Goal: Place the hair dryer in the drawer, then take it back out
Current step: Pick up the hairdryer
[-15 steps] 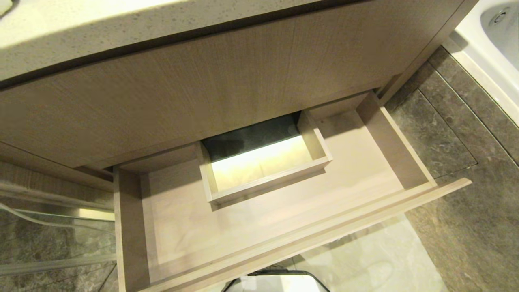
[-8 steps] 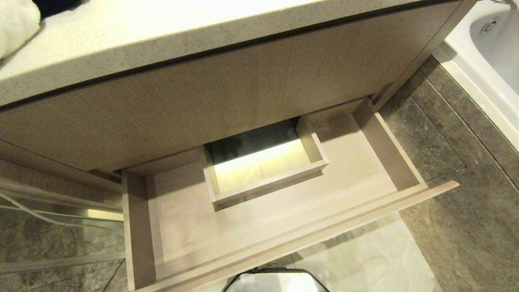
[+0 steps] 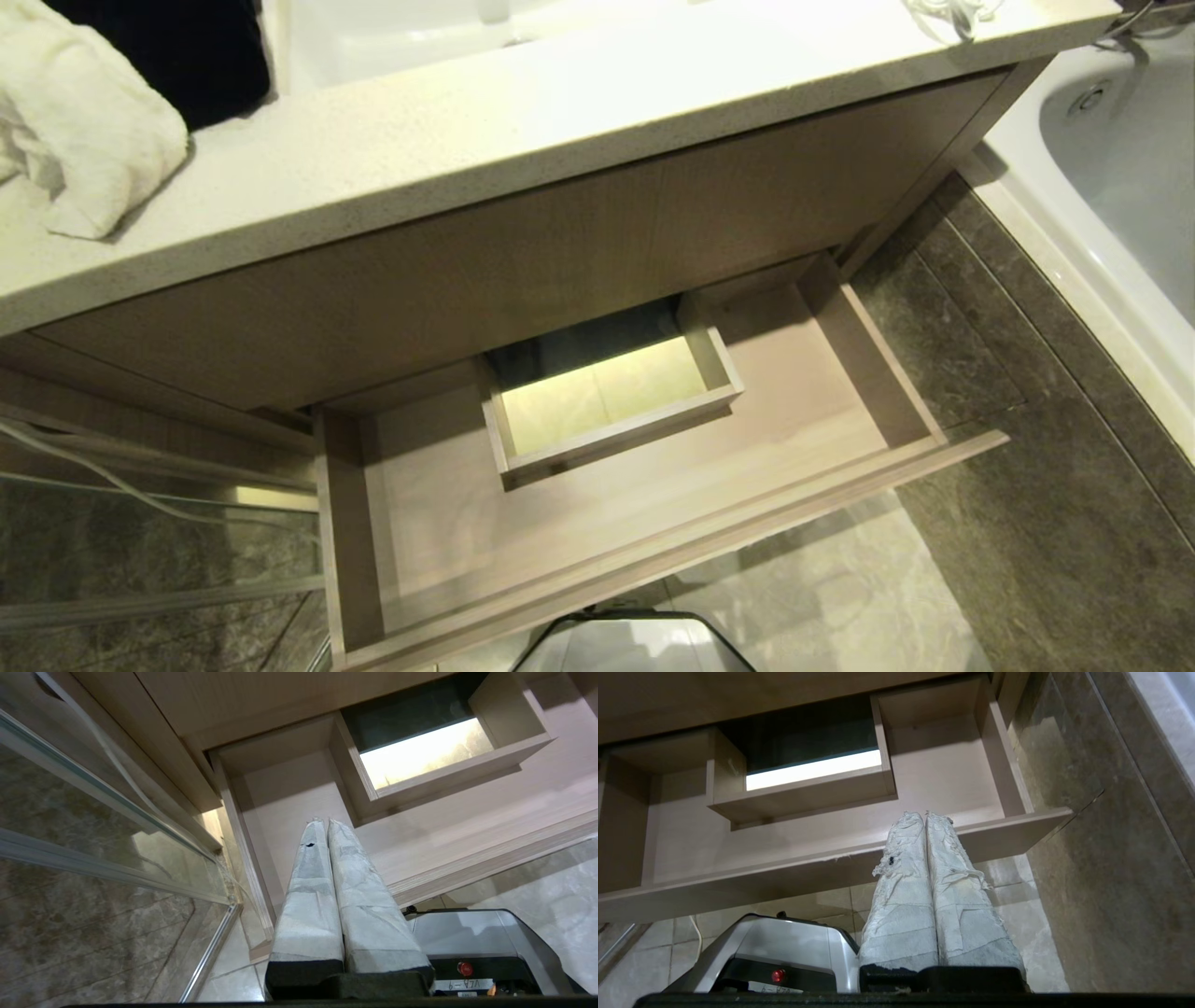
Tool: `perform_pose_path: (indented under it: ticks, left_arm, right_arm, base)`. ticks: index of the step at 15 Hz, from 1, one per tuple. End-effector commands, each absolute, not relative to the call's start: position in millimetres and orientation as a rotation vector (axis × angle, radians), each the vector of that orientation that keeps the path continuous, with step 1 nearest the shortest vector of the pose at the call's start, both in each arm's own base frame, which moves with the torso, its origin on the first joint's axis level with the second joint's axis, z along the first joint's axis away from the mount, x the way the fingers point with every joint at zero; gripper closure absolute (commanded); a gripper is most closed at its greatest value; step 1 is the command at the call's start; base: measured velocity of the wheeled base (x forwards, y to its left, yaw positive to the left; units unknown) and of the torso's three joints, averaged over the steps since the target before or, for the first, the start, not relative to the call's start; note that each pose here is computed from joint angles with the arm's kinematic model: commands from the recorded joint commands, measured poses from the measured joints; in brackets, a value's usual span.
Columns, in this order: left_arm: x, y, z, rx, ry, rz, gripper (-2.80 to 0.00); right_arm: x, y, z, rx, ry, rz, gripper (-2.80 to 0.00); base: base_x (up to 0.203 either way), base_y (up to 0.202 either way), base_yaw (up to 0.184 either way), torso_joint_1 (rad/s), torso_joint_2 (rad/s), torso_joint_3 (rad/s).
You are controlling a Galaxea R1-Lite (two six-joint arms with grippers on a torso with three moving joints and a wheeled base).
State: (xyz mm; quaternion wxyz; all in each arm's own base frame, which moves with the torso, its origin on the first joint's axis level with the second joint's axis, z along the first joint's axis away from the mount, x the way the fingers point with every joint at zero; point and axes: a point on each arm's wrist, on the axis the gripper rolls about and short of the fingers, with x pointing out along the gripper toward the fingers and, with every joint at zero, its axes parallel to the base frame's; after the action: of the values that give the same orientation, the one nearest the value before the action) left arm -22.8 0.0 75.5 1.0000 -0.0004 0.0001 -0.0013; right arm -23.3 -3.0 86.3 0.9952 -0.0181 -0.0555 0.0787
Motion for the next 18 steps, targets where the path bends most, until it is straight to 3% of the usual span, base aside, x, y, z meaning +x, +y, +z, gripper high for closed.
perform_pose_path:
  ticks: [1, 10, 18]
  left_arm:
    - [-22.8, 0.0, 75.4, -0.002, 0.0, -0.003, 0.0]
    - [-22.8, 0.0, 75.0, -0.001, 0.0, -0.002, 0.0]
    - [-22.7, 0.0, 75.1, -0.002, 0.002, -0.002, 0.0]
  right_arm:
    - [-23.0, -3.0, 74.5, -0.038, -0.111, 0.158, 0.0]
    - [-23.0, -2.8, 74.3, -0.049, -0.111, 0.163, 0.0]
    - [-23.0, -2.9, 74.3, -0.043, -0.11, 0.159, 0.0]
  base:
    - [0.0, 0.0, 0.0, 0.334, -0.58, -0.285]
    - [0.0, 0.0, 0.0, 0.235, -0.46, -0.222]
    - [0.0, 0.0, 0.0, 0.096, -0.01, 0.085]
